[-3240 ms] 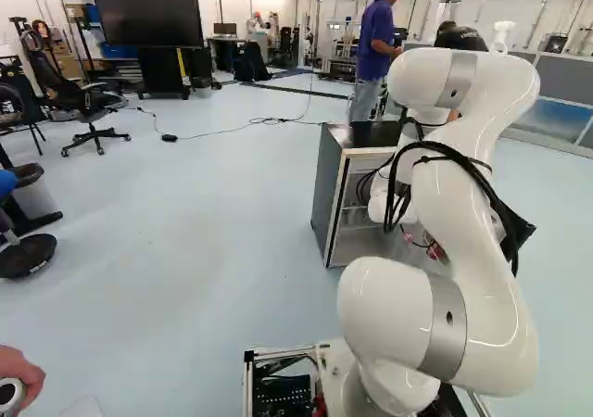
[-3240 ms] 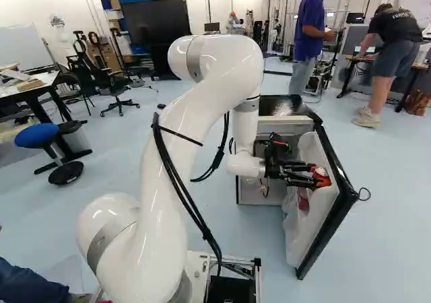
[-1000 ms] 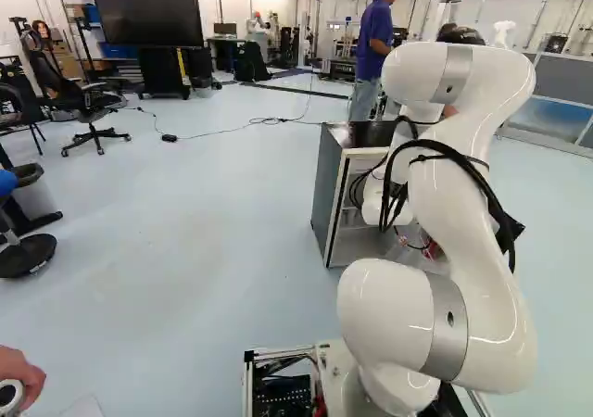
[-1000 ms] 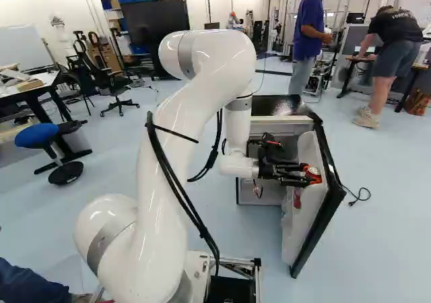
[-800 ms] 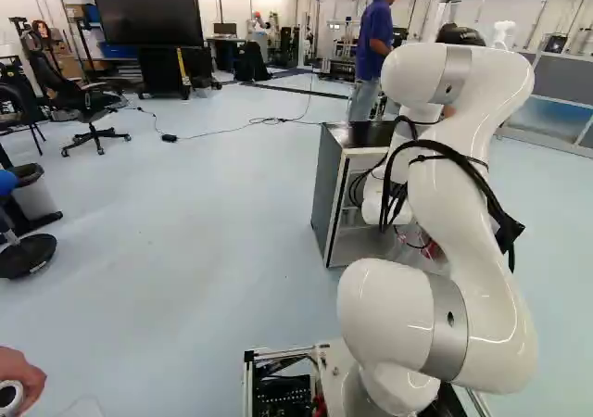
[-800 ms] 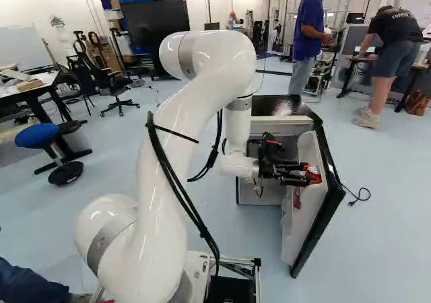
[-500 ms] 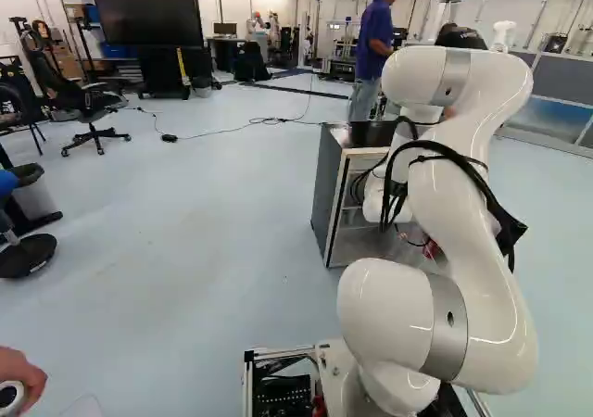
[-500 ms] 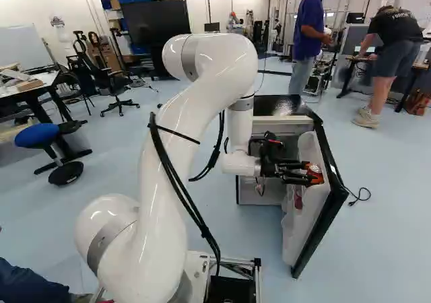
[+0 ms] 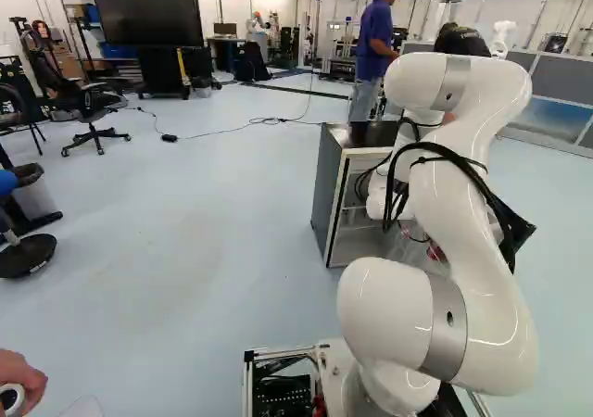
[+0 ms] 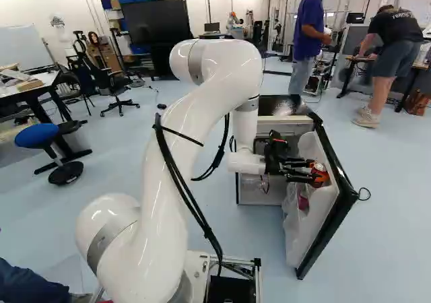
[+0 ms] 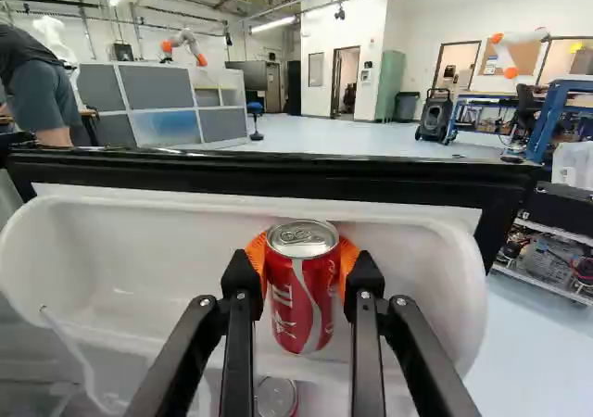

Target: Grab a drink from the fridge

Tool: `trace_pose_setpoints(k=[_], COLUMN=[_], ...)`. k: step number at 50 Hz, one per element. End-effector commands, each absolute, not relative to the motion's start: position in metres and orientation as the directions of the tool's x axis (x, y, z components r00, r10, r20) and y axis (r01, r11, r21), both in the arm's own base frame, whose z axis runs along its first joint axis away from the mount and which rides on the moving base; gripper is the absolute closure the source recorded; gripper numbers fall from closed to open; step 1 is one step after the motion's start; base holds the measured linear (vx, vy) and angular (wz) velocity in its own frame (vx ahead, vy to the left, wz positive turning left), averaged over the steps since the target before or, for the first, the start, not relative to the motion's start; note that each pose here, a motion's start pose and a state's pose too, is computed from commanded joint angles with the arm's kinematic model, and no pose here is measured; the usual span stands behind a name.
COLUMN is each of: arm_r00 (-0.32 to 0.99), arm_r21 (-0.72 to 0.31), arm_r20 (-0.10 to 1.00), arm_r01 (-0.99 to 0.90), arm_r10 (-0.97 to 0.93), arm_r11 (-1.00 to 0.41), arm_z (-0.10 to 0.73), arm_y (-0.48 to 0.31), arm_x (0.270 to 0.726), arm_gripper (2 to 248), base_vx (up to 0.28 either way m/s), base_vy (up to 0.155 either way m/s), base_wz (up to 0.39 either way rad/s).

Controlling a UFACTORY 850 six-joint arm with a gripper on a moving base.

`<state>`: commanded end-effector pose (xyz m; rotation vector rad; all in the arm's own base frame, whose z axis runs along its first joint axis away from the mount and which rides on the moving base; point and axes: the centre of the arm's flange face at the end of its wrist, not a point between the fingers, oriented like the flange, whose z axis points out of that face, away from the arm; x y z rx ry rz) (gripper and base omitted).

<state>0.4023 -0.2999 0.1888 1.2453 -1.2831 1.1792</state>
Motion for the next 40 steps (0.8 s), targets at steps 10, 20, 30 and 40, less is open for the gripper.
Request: trace_pose_setpoints(k=[10,20,30,40], arm_r00=[-0.018,-0.010,-0.002,0.003], arm_r21=[-0.018,-0.012,-0.007,-0.004], arm_r20=[0.997,0.997,0.997,0.997], arm_r01=[-1.000,-1.000,-0.999,-0.997], arm_r10=[-0.074,-0.077,-0.080,-0.081], arm_r11=[-0.003,-0.027,-0.053,-0.079], arm_z=[0.189,0.189,0.190,0.190], arm_y=[-0.293,-0.282,-0.269,-0.258], arm_x=[0.406,0.409,0.412,0.417], arm_gripper=[154,154,154,154], base_vx=[0.000,0.000,0.000,0.000], base_vy=[0.000,0.000,0.000,0.000], base_wz=[0.000,0.000,0.000,0.000])
